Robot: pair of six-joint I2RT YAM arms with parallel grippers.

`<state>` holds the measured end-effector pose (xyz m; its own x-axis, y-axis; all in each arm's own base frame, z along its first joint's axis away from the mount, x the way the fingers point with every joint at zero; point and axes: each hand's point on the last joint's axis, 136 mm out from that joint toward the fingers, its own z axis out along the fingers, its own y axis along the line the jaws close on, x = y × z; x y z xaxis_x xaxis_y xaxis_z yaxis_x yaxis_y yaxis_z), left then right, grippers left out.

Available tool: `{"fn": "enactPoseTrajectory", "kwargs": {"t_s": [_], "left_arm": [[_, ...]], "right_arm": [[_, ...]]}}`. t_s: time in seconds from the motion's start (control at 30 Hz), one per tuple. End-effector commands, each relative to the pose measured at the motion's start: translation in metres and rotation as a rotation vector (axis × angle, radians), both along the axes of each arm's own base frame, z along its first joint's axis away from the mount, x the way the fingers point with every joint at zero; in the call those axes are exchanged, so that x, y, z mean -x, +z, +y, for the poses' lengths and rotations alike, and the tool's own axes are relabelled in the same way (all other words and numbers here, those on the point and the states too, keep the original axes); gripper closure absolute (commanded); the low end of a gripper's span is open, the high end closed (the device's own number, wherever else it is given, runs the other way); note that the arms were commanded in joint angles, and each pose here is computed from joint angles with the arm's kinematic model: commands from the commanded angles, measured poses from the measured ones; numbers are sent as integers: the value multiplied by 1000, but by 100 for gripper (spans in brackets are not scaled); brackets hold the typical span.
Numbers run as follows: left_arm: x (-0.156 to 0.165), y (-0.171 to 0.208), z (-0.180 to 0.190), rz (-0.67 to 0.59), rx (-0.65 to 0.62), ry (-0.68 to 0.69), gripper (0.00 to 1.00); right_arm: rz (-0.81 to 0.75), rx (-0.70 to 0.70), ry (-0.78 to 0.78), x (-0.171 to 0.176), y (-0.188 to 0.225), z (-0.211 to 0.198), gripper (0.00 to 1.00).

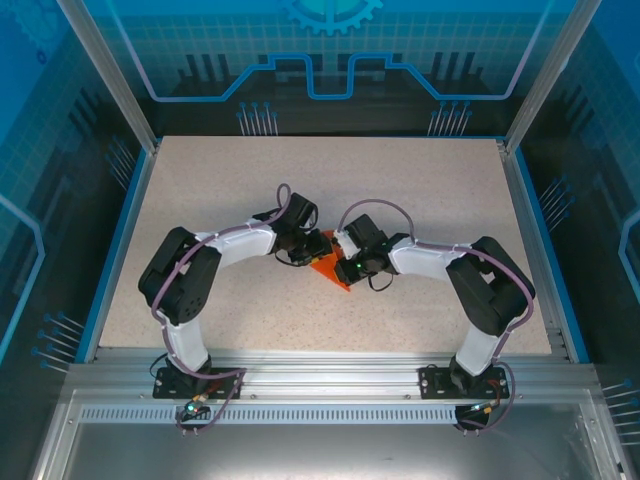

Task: Fold a paper plane with a square sheet of paper (fold left side to right side)
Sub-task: Fourth fold the wing at the center of the table.

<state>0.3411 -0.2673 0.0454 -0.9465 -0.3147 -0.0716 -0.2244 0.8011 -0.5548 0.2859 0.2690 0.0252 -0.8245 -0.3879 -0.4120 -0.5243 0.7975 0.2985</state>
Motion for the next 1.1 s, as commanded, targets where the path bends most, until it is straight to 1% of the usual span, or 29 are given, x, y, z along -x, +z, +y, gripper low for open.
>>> {"fn": "enactPoseTrajectory", "kwargs": {"t_s": [0.0,0.2,0.37,0.5,0.63,0.73,0.8,0.9,1.07], "left_arm": [[0,-5,-9,15,2,-37,68],[1,-21,-7,44,-19,-29,68],[4,-25,-5,52,-29,-25,67],[5,-27,-3,58,-34,-22,67],[5,-24,-3,51,-32,-21,67],[5,-23,-2,48,-32,-21,67],[5,-21,-3,44,-29,-21,67],[5,-20,-3,43,-27,-21,67],[5,-19,-3,41,-26,-23,67]], "right_arm": [[34,-21,-9,3,-5,-2,89],[44,-33,-6,2,-5,-1,87],[53,-75,-3,2,3,1,82],[63,-156,-26,-3,19,-2,73],[89,-287,-47,-12,43,-7,63],[122,-371,-68,-22,55,-10,57],[150,-408,-86,-30,56,-11,57],[187,-414,-104,-37,49,-9,58],[228,-469,-118,-47,44,1,60]]}}
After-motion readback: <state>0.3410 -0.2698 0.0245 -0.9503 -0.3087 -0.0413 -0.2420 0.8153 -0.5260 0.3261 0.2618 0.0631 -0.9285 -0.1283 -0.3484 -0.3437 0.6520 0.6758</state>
